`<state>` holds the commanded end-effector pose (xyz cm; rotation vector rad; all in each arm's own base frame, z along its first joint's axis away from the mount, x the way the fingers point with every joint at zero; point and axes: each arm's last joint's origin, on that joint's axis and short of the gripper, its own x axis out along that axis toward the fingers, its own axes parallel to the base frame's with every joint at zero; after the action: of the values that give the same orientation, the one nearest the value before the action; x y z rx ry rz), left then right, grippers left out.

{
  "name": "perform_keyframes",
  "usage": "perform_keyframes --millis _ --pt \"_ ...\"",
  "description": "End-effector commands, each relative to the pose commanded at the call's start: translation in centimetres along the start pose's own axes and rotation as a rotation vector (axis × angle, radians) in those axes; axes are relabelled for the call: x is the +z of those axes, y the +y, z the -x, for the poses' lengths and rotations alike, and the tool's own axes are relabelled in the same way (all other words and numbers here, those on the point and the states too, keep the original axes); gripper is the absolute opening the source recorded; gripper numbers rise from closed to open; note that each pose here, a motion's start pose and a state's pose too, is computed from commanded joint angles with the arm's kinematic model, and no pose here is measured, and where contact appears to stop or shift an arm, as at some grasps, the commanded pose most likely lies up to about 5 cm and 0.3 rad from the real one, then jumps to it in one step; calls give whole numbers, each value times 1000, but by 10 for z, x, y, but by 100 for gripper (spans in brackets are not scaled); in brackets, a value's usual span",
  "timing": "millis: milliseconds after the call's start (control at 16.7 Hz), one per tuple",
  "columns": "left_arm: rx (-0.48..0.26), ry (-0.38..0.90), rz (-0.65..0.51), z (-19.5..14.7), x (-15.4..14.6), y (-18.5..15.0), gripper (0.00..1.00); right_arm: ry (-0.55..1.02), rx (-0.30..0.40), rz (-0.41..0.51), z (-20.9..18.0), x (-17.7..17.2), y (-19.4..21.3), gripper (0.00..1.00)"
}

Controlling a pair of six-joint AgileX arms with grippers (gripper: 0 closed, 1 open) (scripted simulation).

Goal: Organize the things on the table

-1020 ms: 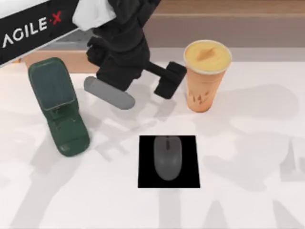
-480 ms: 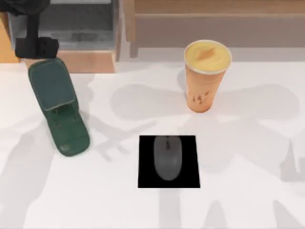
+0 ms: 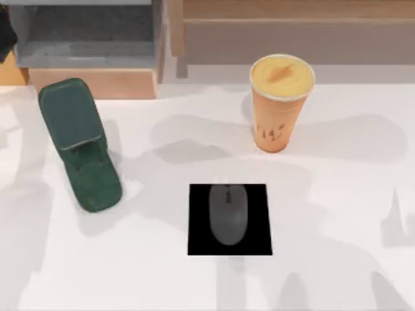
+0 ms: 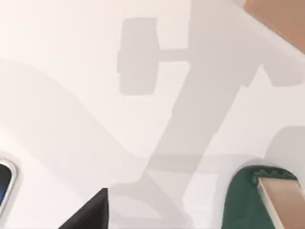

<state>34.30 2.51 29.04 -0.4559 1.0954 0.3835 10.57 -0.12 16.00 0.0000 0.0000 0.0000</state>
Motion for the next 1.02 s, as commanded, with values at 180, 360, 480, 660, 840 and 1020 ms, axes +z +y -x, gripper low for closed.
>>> perform_keyframes --millis 180,360,480,660,840,1020 --pt "76 109 -212 -30 -1 47 100 0 0 0 0 0 0 100" --pt "105 238 -343 -56 -11 90 100 0 0 0 0 0 0 100" --pt "104 313 -389 -69 -21 115 100 0 0 0 0 0 0 100" --pt "91 393 -411 -80 -37 143 100 0 0 0 0 0 0 100" --pt "84 424 -407 -83 -46 156 100 0 0 0 0 0 0 100" --pt "84 424 -407 -83 -46 156 100 0 0 0 0 0 0 100"
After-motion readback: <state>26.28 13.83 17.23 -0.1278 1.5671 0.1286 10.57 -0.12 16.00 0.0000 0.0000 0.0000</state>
